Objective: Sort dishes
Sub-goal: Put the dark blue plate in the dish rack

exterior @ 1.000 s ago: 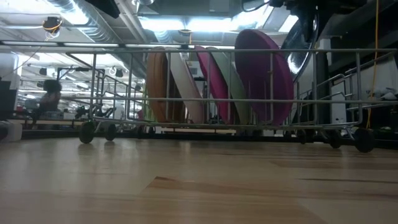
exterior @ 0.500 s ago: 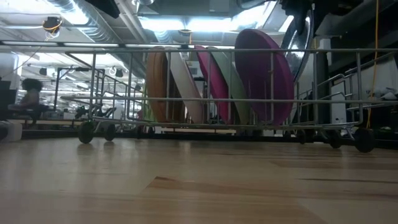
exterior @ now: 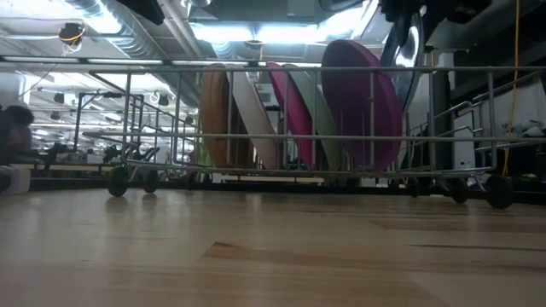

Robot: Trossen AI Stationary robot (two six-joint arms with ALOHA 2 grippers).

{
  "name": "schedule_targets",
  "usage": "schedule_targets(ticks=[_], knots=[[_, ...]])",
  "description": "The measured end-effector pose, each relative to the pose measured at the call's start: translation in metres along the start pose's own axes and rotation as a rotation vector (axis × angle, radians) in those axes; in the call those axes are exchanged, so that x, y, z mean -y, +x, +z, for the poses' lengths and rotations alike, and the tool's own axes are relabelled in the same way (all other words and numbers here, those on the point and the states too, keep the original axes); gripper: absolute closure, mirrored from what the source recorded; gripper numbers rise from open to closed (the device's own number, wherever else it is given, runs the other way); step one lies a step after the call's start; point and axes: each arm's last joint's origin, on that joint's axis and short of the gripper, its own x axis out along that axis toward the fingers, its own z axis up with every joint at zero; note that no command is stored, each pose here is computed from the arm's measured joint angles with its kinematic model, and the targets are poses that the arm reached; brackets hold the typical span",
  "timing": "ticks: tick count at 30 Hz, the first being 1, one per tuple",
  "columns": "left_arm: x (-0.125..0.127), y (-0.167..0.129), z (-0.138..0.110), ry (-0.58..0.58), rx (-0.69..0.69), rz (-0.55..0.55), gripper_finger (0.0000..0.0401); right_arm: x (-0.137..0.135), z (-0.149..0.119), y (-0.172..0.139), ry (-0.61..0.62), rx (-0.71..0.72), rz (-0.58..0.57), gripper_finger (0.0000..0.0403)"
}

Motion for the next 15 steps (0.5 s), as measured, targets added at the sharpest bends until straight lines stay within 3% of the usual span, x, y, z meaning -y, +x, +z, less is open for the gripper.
schedule_targets(ticks=[15], knots=[[0.0,0.0,0.0,0.0,0.0,0.0,0.0276,-0.023,0.006,0.039,-0.013,-0.032,-0.112,0.0285]])
